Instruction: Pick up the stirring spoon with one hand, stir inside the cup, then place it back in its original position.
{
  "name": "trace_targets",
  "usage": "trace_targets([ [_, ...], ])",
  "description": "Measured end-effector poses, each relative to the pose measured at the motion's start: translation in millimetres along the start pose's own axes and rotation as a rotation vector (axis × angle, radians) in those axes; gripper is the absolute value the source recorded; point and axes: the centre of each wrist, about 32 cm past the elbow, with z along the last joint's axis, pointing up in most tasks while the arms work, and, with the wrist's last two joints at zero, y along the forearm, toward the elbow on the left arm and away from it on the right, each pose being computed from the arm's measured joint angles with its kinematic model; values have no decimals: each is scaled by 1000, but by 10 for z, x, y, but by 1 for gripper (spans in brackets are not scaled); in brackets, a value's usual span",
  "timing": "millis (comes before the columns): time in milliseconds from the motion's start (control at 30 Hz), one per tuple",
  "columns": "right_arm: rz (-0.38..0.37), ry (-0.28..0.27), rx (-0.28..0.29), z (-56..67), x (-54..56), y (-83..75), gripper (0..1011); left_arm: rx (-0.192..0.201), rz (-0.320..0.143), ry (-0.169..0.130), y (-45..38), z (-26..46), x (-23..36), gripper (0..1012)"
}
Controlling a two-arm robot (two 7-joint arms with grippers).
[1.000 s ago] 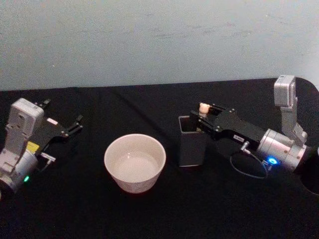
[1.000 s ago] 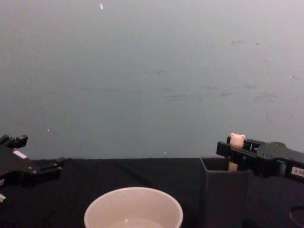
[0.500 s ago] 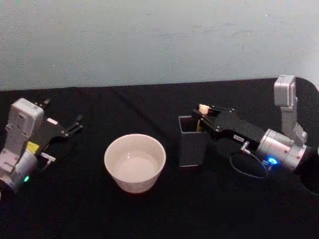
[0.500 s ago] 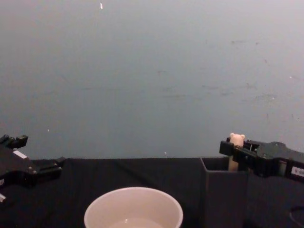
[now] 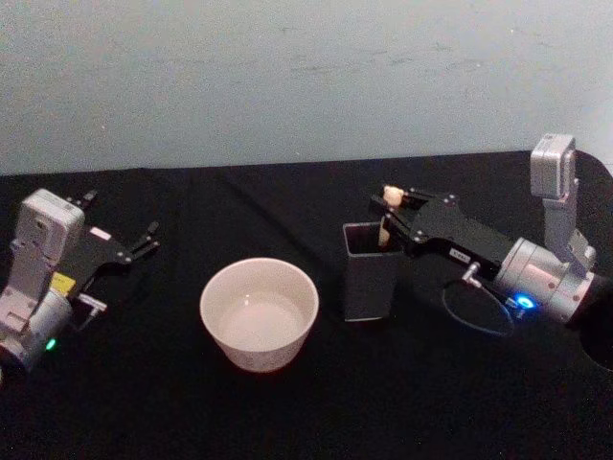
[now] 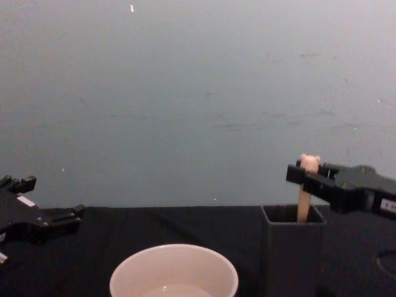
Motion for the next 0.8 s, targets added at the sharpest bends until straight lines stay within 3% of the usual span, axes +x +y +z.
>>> trace_targets([
  [400,-34,-64,68,343,-161,-16,211,0,0,0,0,0,0,1001],
  [800,-58,-101,138,599,-188,13,211,0,0,0,0,0,0,1001],
])
